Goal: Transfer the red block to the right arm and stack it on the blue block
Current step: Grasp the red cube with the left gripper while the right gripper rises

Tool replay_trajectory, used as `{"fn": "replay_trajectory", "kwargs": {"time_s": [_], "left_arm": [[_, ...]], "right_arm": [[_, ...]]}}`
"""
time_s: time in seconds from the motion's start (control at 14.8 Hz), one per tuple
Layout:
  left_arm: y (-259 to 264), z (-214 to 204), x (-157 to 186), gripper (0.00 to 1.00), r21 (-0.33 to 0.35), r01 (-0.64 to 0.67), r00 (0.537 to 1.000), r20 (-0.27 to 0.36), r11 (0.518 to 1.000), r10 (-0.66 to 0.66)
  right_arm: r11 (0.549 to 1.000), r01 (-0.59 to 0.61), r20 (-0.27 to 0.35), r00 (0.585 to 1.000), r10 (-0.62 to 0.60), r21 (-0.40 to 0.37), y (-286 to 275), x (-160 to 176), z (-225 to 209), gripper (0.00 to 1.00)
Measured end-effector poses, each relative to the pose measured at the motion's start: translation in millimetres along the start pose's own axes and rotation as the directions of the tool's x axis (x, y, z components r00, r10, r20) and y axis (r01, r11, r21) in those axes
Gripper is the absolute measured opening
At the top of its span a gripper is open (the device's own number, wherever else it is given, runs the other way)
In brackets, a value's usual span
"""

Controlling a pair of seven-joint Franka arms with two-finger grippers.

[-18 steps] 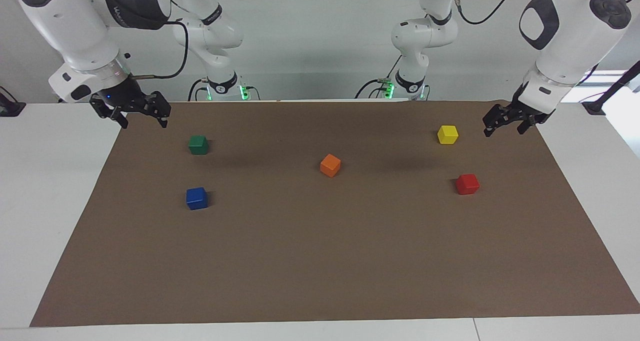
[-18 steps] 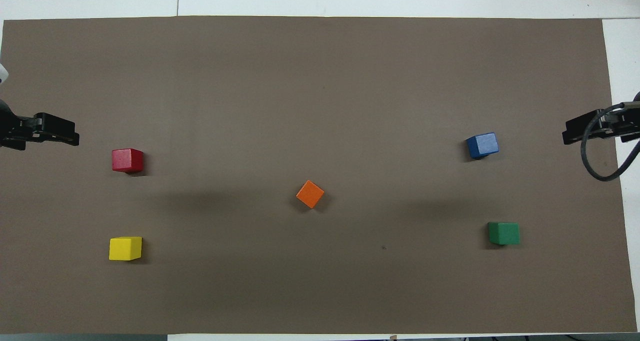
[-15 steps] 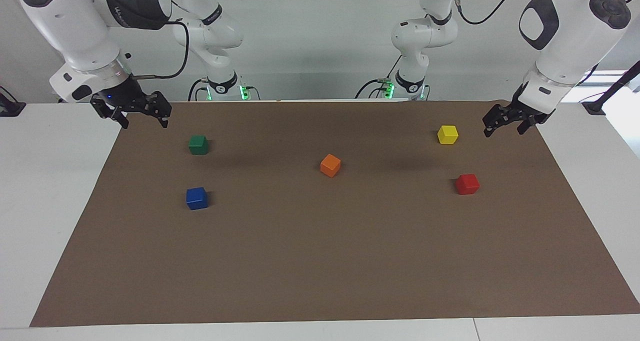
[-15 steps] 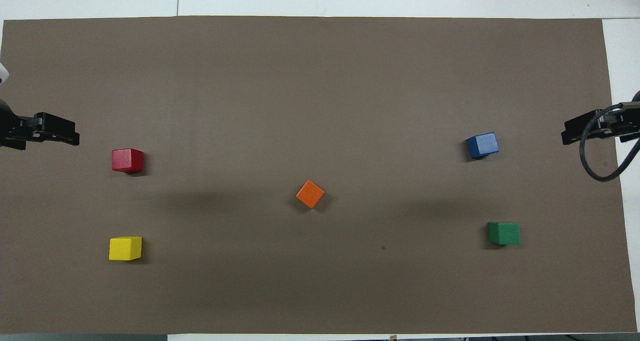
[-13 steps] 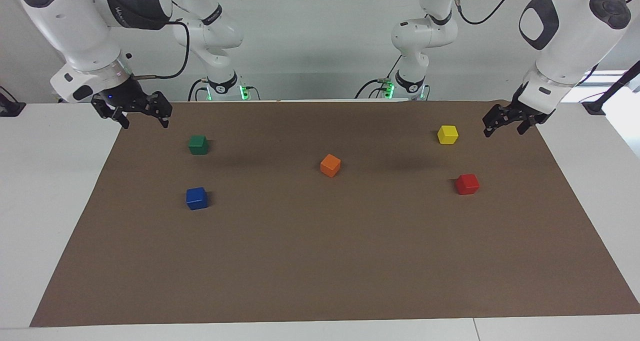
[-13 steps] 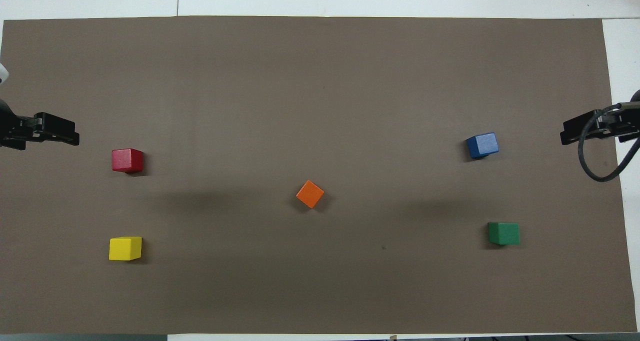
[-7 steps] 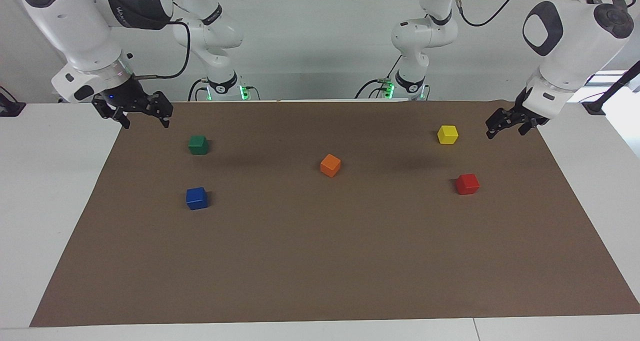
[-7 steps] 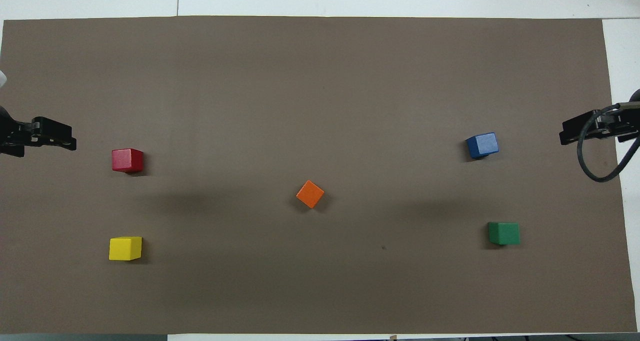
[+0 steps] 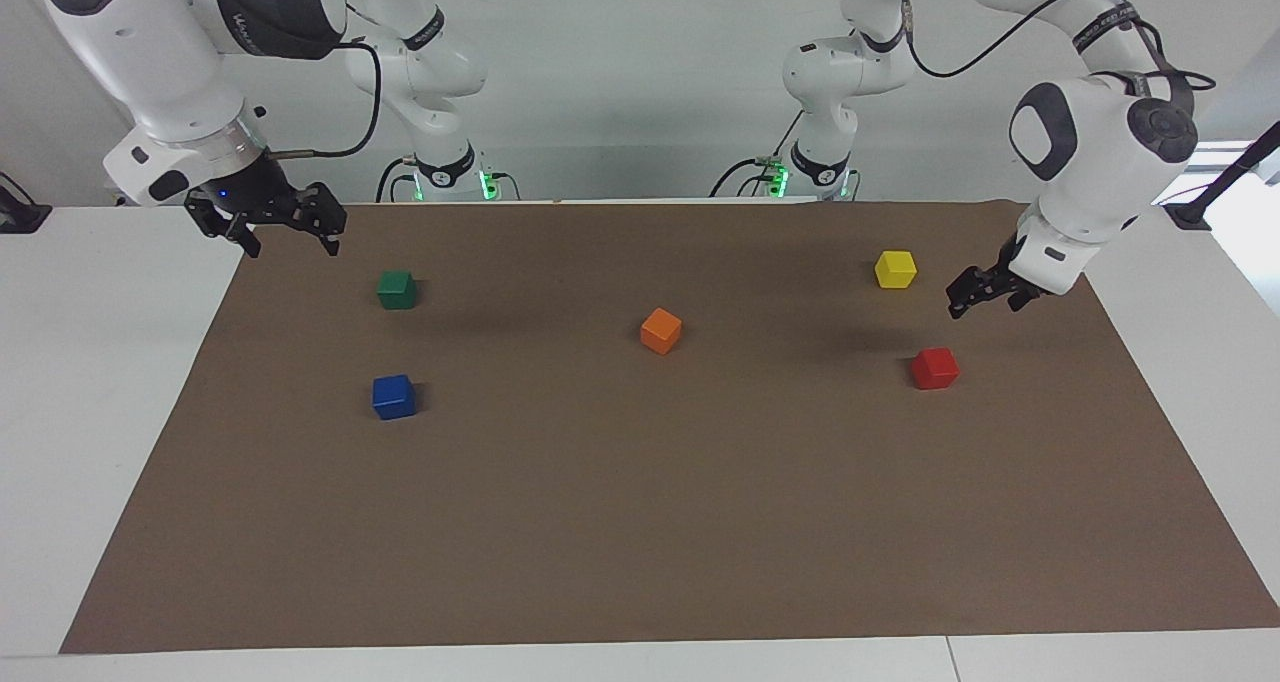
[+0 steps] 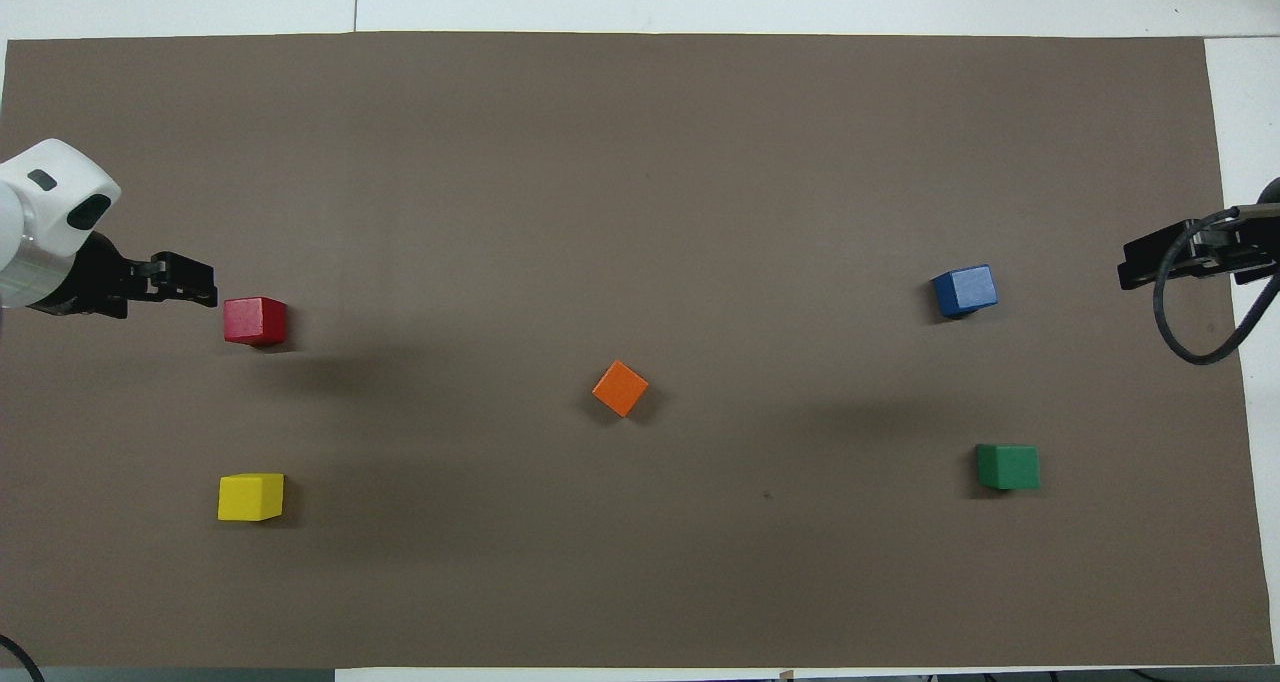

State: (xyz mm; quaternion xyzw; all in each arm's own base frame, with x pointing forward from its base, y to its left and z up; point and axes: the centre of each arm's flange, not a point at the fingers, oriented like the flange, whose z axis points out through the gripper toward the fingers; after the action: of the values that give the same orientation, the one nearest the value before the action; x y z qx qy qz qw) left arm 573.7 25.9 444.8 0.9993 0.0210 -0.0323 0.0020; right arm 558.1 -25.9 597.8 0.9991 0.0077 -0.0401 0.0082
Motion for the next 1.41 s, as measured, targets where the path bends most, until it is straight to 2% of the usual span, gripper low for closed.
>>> {"fn": "replay_trajectory", "kwargs": {"time_s": [0.13,0.34,0.47,0.67,0.94,1.14,1.41], "left_arm": [[0.1,19.7,1.1,1.00,-0.001,0.000,1.000,-0.005,1.000,0.000],[0.0,35.2,1.6,1.00,-0.001,0.000,1.000,-0.002,1.000,0.000],[0.0,45.7,1.7,1.00,-0.001,0.000,1.000,-0.016,1.000,0.000],[0.1,68.9,-3.7,1.00,-0.001,0.000,0.999,-0.032,1.000,0.000],[0.1,88.7,-10.0,1.00,-0.001,0.000,0.999,-0.045,1.000,0.000],[0.1,94.2,-10.3,1.00,-0.002,0.000,0.999,-0.054,1.000,0.000],[0.1,108.1,-5.9,1.00,-0.003,0.000,0.998,-0.061,1.000,0.000]], "right_arm": [[0.998,0.048,-0.024,0.999,-0.047,0.050,-6.1,3.1,1.5,1.00],[0.966,0.164,-0.074,0.986,-0.152,0.198,-21.1,7.7,10.0,1.00],[0.927,0.202,-0.093,0.979,-0.181,0.316,-30.6,8.2,19.0,1.00],[0.838,0.206,-0.112,0.979,-0.172,0.506,-31.8,7.4,38.2,1.00],[0.693,0.274,-0.153,0.961,-0.232,0.667,-25.3,0.1,74.7,1.00],[0.531,0.263,-0.169,0.961,-0.220,0.805,-33.4,-8.2,107.5,1.00],[0.315,0.201,-0.166,0.977,-0.135,0.928,-35.9,-9.5,132.9,1.00]]}}
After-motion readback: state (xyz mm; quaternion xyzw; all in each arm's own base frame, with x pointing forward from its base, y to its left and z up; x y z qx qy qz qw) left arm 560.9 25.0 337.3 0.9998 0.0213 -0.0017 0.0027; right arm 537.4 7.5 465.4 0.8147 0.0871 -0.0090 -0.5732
